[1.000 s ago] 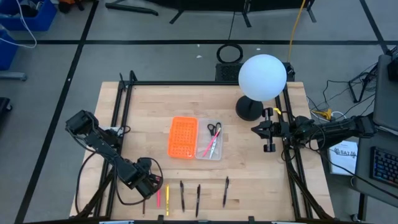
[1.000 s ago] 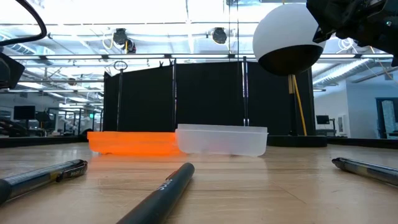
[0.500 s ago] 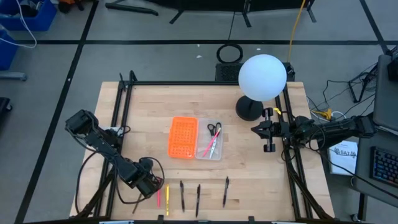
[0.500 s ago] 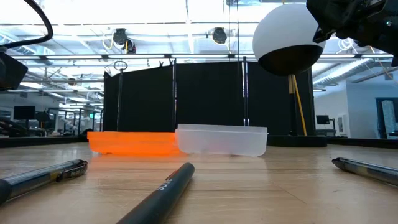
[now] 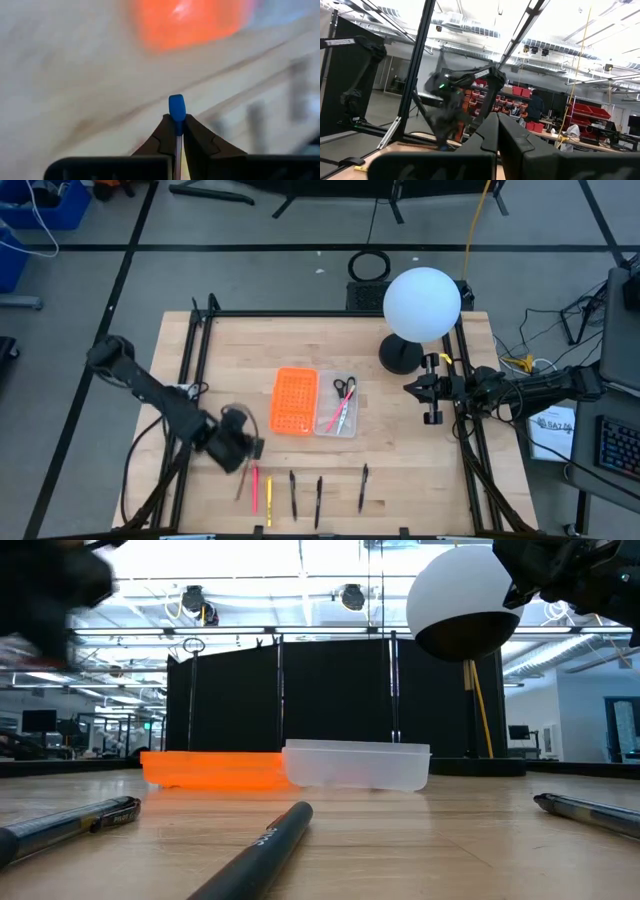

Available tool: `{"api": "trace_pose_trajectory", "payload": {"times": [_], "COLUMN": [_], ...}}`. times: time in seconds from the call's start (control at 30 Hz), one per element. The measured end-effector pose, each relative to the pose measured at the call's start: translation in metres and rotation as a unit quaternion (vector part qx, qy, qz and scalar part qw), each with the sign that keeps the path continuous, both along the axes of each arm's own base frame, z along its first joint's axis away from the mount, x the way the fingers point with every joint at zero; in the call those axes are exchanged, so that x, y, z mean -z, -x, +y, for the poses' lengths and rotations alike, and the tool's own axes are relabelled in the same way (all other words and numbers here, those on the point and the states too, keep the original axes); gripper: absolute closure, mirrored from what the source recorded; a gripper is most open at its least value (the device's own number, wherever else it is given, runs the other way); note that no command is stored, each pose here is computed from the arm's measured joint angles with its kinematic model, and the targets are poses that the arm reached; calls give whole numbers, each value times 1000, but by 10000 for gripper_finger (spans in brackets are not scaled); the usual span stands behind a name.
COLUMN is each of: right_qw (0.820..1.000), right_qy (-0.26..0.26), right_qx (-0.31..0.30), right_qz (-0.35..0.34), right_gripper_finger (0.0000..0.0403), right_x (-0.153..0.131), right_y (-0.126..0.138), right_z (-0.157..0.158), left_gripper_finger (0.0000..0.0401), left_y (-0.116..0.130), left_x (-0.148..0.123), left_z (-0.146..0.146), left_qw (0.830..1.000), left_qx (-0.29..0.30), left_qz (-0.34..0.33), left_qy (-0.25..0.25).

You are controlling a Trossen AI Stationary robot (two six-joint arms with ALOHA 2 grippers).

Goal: Pick & place school supplies into a supply box
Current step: Put the brown pencil into the orange box

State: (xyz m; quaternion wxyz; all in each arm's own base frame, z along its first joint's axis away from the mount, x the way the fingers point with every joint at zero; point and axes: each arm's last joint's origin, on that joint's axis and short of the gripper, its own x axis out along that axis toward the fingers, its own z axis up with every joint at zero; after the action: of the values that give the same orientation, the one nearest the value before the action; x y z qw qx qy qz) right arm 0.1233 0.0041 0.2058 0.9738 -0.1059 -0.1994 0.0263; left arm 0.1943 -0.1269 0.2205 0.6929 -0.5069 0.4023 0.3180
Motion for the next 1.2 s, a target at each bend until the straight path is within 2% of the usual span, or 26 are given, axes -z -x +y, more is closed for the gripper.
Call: {"api": "trace_pose_trajectory", "payload": {"times": [0.13, 0.23, 0.37, 0.53, 0.63, 0.77, 0.9, 1.0, 1.2], "right_qw": [1000, 1000, 1000, 1000, 1000, 1000, 1000, 999, 1000], "right_qy": [1, 10, 14, 22, 22, 22, 24, 31, 22], "right_qx": [1, 4, 6, 9, 9, 9, 9, 12, 9], "right_qz": [0, -1, -1, -1, 2, 8, 16, 16, 18], "right_gripper_finger": [403, 403, 403, 403, 403, 403, 403, 403, 403], "right_x": [0, 0, 0, 0, 1, 2, 3, 3, 4], "right_y": [0, 0, 0, 0, 0, -1, -1, -1, -1], "right_z": [0, 0, 0, 0, 0, 0, 0, 0, 0], "left_gripper_finger": [382, 382, 382, 382, 382, 382, 382, 382, 382], "left_y": [-23, -46, -77, -112, -131, -161, -190, -209, -231], "left_x": [-23, -46, -79, -110, -101, -70, -42, -26, 1], "left_z": [32, 59, 100, 157, 184, 204, 210, 215, 214], "left_qw": [995, 984, 972, 964, 977, 990, 993, 992, 991], "left_qx": [9, 18, 52, 80, 63, 67, 90, 107, 123], "left_qz": [-95, -161, -205, -215, -157, -92, -71, -63, -44], "left_qy": [-38, -78, -106, -134, -131, -83, -33, -16, 21]}}
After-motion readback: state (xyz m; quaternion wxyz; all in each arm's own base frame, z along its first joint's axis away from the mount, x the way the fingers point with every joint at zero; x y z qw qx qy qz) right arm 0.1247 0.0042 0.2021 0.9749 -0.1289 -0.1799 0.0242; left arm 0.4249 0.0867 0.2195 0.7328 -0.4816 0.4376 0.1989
